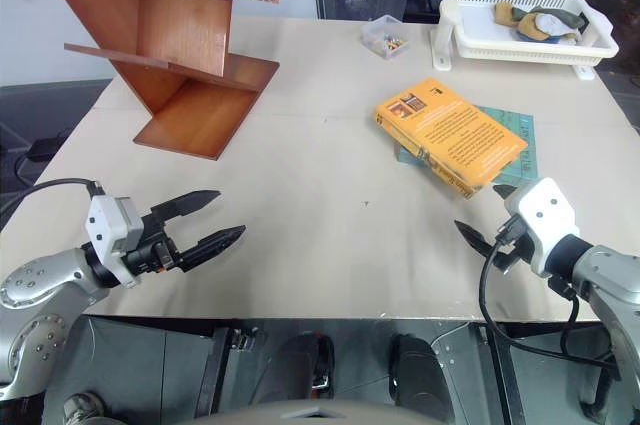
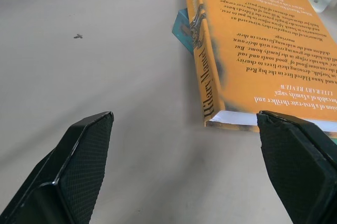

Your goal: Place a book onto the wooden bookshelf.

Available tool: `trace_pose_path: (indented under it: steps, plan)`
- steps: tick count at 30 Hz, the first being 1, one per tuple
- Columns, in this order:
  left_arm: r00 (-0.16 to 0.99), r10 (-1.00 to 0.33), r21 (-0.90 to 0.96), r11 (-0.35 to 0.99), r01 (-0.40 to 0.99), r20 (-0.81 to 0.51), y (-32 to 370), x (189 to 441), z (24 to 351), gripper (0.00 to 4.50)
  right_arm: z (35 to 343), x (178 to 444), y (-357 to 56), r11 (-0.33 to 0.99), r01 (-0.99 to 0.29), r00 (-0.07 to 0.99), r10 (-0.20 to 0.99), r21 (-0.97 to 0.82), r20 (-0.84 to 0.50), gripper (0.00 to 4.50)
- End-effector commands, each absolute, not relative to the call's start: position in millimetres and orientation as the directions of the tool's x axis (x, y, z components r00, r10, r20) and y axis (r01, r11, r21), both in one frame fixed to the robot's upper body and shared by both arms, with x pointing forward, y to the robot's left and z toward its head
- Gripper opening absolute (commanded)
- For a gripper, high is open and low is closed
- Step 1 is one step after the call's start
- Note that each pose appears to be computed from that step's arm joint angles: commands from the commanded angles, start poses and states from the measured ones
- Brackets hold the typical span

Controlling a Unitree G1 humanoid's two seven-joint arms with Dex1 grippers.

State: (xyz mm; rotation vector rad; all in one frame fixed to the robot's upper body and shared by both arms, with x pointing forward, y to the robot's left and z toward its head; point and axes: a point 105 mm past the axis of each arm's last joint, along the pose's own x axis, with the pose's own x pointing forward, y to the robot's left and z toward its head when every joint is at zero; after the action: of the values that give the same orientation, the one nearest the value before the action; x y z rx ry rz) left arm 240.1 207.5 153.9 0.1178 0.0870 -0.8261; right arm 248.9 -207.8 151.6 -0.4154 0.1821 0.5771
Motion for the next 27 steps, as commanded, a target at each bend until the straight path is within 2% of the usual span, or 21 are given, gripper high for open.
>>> trace_pose_path:
  steps: [1,4,9,11,13,14,21,24,27]
  plan:
    - [0.670,-0.736,0.080,0.665,0.743,-0.095,206.4,239.5,158.1,4.50,164.6,249.6,-213.3,0.752,-0.537,0.844,0.476,-0.382,-0.248,4.47]
    - [0.660,-0.747,0.079,0.656,0.751,-0.078,203.6,239.4,158.1,4.50,164.2,250.9,-215.2,0.757,-0.531,0.847,0.470,-0.381,-0.247,4.47]
    - [0.647,-0.760,0.081,0.642,0.762,-0.065,199.7,241.0,162.2,4.50,165.1,253.5,-215.1,0.765,-0.526,0.850,0.467,-0.372,-0.244,2.23]
    - [0.641,-0.765,0.083,0.636,0.767,-0.061,197.9,242.0,163.7,4.50,165.3,254.3,-216.6,0.771,-0.517,0.856,0.457,-0.372,-0.242,1.02]
    - [0.634,-0.772,0.088,0.628,0.773,-0.054,194.3,243.5,166.2,4.50,166.0,255.7,-220.0,0.788,-0.491,0.871,0.433,-0.372,-0.233,0.20]
    - [0.629,-0.776,0.091,0.624,0.776,-0.050,192.0,244.3,167.7,4.50,166.6,256.7,-221.8,0.796,-0.476,0.879,0.419,-0.374,-0.226,0.08]
    - [0.567,-0.824,0.132,0.560,0.818,-0.012,165.6,250.5,183.3,4.50,165.1,276.4,-247.1,0.874,-0.314,0.942,0.239,-0.372,-0.234,0.08]
    - [0.534,-0.845,0.156,0.527,0.836,-0.008,154.0,250.2,186.4,4.50,162.2,285.1,-267.5,0.889,-0.216,0.955,0.107,-0.404,-0.276,0.08]
    - [0.503,-0.862,0.161,0.506,0.847,0.063,132.3,255.3,199.3,4.50,161.3,306.1,-310.7,0.928,0.006,0.952,-0.119,-0.373,-0.281,0.08]
